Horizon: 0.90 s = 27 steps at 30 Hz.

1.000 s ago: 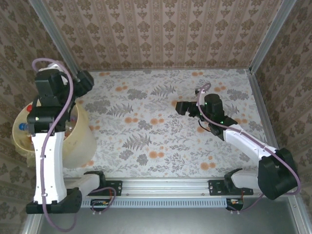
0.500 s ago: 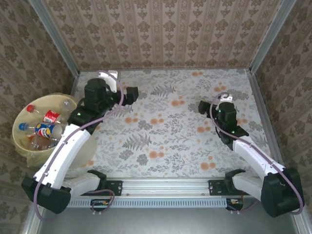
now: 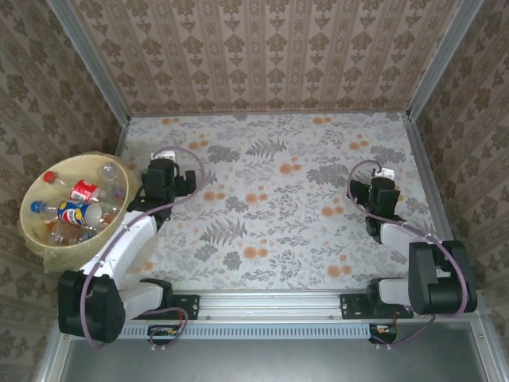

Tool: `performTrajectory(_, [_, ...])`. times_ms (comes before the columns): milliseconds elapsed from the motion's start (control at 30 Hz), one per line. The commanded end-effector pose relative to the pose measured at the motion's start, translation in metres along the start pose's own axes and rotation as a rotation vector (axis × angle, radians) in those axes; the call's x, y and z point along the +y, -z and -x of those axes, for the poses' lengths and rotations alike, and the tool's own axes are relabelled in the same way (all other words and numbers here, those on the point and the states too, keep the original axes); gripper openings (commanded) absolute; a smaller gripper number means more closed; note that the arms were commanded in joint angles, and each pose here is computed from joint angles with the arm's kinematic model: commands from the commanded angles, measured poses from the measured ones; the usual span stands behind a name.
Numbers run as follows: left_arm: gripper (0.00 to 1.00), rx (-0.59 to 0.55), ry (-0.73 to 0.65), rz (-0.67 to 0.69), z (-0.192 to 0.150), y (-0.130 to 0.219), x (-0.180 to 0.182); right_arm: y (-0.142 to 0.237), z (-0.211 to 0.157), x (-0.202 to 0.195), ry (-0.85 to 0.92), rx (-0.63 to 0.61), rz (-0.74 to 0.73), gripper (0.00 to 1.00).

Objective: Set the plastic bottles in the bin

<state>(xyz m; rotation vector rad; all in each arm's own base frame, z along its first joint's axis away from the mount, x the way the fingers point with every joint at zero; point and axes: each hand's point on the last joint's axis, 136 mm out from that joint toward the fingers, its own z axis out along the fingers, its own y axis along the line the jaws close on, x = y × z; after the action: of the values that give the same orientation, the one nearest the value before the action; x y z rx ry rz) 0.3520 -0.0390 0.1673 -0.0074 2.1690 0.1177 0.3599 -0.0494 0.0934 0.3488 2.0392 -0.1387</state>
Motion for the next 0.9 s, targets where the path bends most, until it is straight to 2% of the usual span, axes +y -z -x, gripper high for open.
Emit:
performTrajectory(0, [1.00,-0.064,-0.046,0.024,0.001,-0.009,0.006,-0.003,0.037,0.029,0.031,-0.180,0.160,1.00])
performTrajectory(133, [1.00,-0.115,-0.053,0.045,-0.013,-0.017,0.017,-0.013,0.015,0.046,0.076,-0.190,0.260,1.00])
performTrajectory(167, [1.00,-0.109,-0.036,0.032,-0.017,-0.020,0.020,-0.013,0.017,0.044,0.068,-0.219,0.251,1.00])
performTrajectory(233, [1.00,-0.094,-0.026,0.016,-0.025,-0.025,0.024,-0.018,0.015,0.037,0.057,-0.162,0.200,1.00])
performTrajectory(333, [1.00,-0.095,-0.022,-0.015,-0.032,-0.035,0.025,-0.019,0.015,0.042,0.089,-0.158,0.173,1.00])
performTrajectory(567, [1.00,-0.223,-0.091,-0.025,-0.018,-0.058,0.024,-0.019,0.015,0.042,0.089,-0.164,0.171,1.00])
performTrajectory(733, [1.00,-0.264,-0.036,-0.097,-0.035,-0.079,0.027,-0.019,0.015,0.042,0.090,-0.165,0.172,1.00])
performTrajectory(800, [1.00,-0.286,-0.015,-0.088,-0.037,-0.075,0.032,-0.019,0.015,0.043,0.092,-0.163,0.177,1.00])
performTrajectory(867, [1.00,-0.282,0.025,-0.016,-0.035,-0.078,0.045,-0.019,0.015,0.045,0.098,-0.158,0.189,1.00])
